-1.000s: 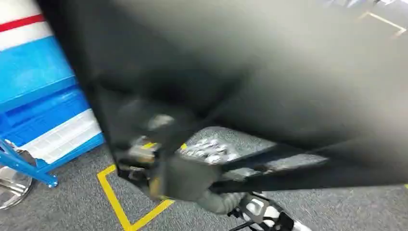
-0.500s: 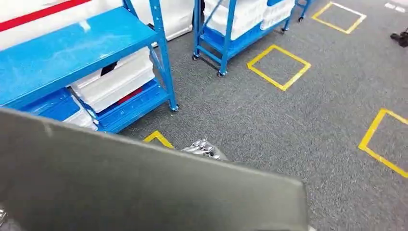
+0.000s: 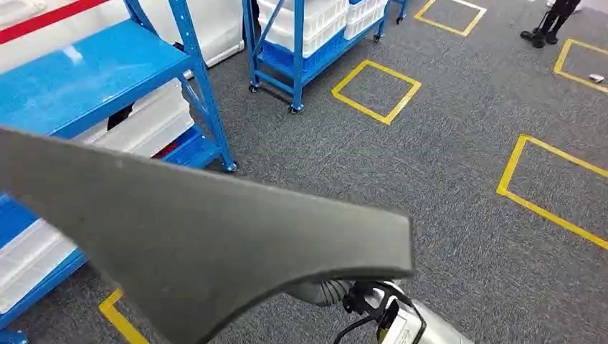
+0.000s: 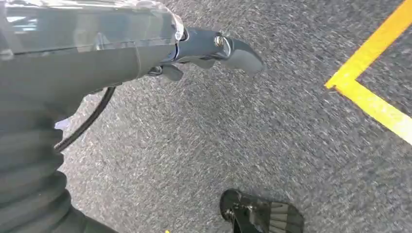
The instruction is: Take the parts from the cabinet and place them on the table.
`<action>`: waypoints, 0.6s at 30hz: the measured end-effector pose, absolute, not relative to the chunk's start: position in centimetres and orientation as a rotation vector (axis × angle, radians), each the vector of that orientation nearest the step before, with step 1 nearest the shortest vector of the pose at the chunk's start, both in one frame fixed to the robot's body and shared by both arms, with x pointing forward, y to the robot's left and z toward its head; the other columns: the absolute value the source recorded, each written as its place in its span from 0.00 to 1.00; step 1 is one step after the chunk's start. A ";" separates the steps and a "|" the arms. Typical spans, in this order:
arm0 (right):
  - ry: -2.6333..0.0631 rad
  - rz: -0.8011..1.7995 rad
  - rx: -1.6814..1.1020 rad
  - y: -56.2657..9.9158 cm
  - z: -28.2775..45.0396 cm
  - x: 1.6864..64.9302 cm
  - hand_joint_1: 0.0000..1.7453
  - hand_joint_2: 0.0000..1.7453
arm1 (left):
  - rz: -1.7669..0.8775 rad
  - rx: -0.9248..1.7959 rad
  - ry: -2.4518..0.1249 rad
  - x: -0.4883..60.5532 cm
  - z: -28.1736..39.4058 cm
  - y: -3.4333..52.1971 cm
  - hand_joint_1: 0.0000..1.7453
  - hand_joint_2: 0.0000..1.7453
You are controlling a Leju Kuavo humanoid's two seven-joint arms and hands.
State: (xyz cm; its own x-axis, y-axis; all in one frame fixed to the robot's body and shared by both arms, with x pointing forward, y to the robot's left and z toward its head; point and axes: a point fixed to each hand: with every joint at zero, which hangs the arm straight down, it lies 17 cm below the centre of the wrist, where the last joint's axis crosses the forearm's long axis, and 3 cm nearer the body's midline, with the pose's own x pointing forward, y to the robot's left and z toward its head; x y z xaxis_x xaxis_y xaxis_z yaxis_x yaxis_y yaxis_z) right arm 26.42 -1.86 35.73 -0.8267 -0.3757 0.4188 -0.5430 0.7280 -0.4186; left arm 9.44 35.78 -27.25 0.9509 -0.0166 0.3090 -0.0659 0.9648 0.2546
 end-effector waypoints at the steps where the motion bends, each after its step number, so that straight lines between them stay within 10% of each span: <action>1: -2.617 0.758 0.727 -2.3 35.7 26.6 0.99 1.00 | 0.022 0.264 -0.318 9.6 -27.2 35.7 0.00 1.00; 18: -2.680 0.661 0.713 -6.5 38.2 25.4 0.99 1.00 | -0.002 0.240 -0.340 10.5 -27.1 35.0 0.00 1.00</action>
State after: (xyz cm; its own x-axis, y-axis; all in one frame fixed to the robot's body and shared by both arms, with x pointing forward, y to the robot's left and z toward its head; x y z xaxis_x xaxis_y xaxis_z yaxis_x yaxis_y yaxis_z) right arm 25.42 -6.53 38.24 -0.8358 -0.3936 0.3829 -0.5265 0.7724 -0.3553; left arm 10.49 35.03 -27.11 0.9431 -0.0421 0.3300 -0.0382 0.9717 0.2332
